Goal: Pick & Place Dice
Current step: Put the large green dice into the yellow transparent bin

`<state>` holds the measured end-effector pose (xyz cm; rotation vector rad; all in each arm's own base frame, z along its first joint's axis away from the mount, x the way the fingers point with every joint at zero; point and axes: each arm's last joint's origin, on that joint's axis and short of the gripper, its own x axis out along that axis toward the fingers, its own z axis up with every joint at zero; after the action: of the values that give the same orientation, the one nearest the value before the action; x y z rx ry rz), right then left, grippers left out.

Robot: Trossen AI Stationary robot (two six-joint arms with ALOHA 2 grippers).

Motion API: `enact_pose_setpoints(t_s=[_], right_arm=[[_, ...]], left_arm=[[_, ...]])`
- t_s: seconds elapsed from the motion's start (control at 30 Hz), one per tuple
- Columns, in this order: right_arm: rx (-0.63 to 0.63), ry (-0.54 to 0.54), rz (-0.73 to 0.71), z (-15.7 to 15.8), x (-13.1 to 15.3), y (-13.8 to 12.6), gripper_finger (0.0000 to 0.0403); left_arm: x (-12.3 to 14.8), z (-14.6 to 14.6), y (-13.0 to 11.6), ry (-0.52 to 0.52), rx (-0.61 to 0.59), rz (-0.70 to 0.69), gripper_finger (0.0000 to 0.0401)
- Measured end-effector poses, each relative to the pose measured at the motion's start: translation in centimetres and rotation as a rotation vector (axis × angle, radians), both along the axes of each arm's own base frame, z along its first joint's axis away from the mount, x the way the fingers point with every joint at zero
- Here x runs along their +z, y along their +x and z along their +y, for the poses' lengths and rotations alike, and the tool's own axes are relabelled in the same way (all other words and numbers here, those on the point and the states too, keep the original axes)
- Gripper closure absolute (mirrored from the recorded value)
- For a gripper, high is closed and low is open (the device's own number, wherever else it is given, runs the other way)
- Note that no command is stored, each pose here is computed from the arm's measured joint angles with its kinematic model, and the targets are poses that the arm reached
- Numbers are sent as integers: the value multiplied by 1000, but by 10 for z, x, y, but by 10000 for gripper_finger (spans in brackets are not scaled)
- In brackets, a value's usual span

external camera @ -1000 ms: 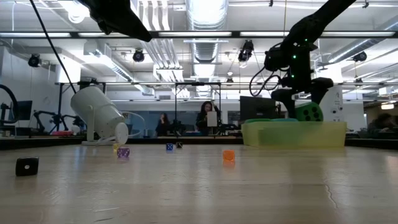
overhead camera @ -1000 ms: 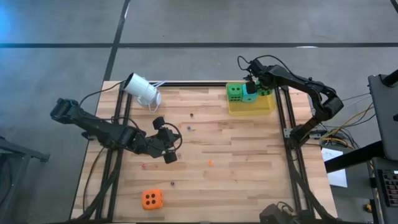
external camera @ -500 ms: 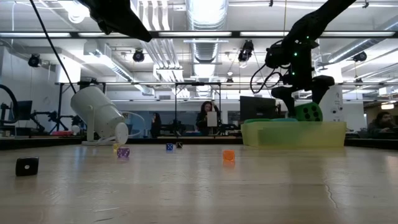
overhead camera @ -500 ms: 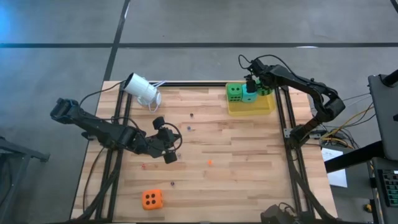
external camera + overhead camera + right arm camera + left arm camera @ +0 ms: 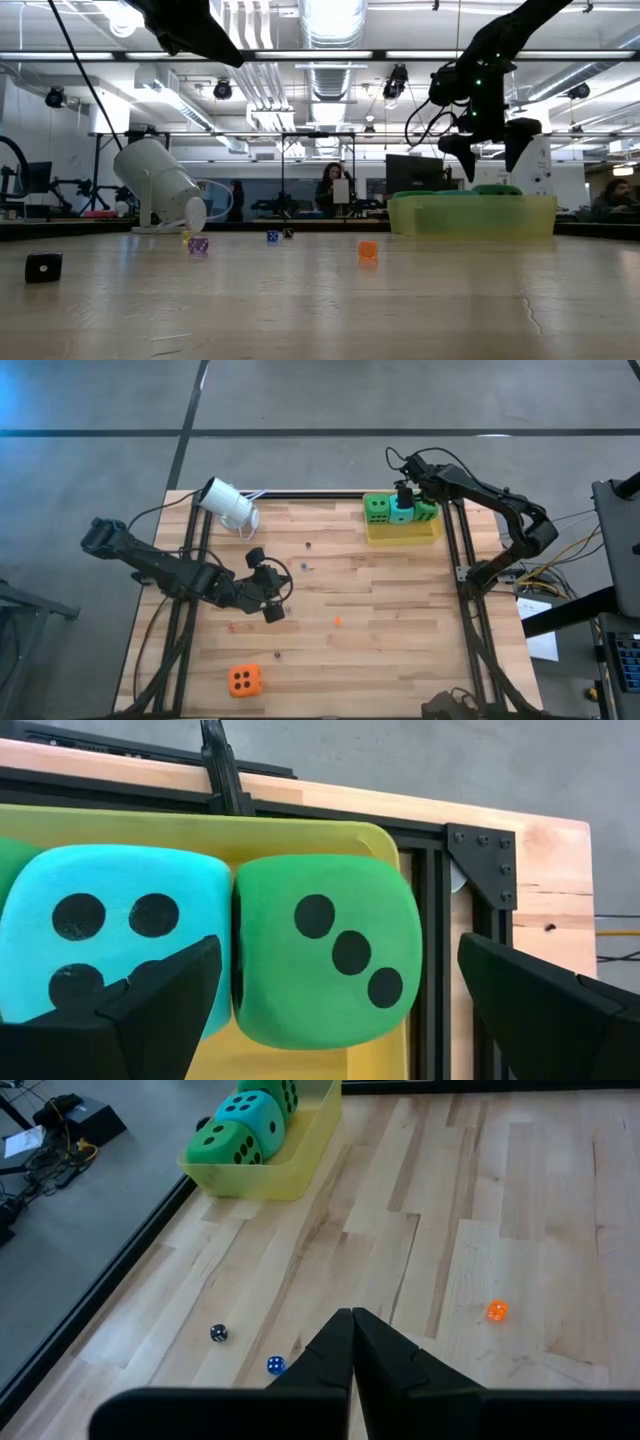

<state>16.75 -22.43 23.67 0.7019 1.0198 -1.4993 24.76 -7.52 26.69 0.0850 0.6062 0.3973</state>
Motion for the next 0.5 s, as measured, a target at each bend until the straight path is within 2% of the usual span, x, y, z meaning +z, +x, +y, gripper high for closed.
enact_pose_setpoints(t_s=[0.3,0.5], right_arm=[[-11,-11,-10,0,2,0,3],[-24,-24,-79,-2,1,3,3]], left_arm=[[0,0,0,0,0,0,389],[0,0,0,0,0,0,389]])
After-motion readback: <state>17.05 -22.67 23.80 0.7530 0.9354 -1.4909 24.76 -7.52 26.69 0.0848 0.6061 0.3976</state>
